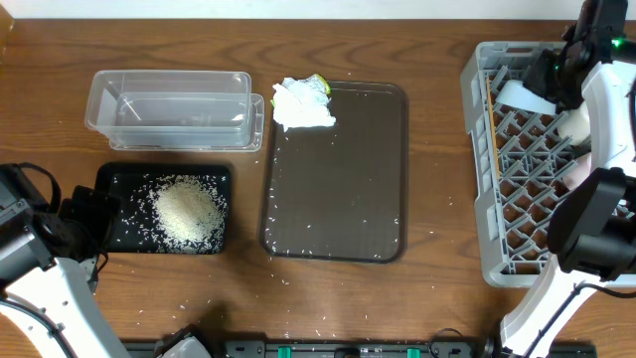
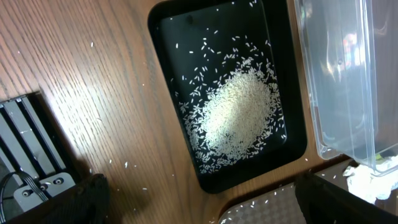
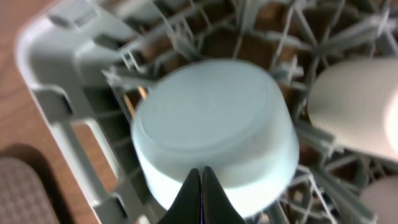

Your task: Sort waste into correct bins and load items into the dishwasher rack

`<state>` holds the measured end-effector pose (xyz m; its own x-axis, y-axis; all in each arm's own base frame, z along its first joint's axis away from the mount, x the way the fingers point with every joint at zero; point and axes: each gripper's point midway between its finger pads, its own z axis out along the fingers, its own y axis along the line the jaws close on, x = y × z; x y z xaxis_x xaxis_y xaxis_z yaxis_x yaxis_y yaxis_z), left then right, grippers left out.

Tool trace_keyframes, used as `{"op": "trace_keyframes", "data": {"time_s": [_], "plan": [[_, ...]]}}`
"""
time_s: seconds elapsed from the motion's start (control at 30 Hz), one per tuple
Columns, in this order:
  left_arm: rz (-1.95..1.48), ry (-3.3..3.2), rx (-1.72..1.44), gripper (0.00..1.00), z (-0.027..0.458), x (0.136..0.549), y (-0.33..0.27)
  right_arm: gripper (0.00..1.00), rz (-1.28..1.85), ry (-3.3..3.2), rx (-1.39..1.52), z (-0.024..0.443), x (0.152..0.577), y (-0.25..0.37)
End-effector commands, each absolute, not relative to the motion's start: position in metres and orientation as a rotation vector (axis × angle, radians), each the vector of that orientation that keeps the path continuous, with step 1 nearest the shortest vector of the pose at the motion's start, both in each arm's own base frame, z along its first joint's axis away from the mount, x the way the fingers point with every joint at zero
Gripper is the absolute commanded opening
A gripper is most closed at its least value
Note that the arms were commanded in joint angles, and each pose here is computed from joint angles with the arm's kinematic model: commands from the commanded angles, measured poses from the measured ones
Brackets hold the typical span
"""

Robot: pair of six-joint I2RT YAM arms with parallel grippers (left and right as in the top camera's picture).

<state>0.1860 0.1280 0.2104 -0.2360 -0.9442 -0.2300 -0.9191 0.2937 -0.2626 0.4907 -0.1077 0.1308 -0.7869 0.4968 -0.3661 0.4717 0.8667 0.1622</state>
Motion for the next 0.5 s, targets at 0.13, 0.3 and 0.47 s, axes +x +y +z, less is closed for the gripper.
{"op": "trace_keyframes", "data": {"time_s": [0.13, 0.3, 0.47], "plan": [[-0.086, 2.214, -1.693, 0.98, 0.212, 0.184, 0.131, 0.01, 0.117, 2.723, 0.755, 0.121, 0.472, -0.1], [-0.086, 2.214, -1.693, 0.98, 0.212, 0.184, 0.131, 0.01, 0.234, 2.638, 0.701, 0.14, 0.49, -0.09], [-0.086, 2.214, -1.693, 0.98, 0.212, 0.184, 0.131, 0.01, 0.228, 2.49, 0.645, 0.16, 0.521, -0.098]]}}
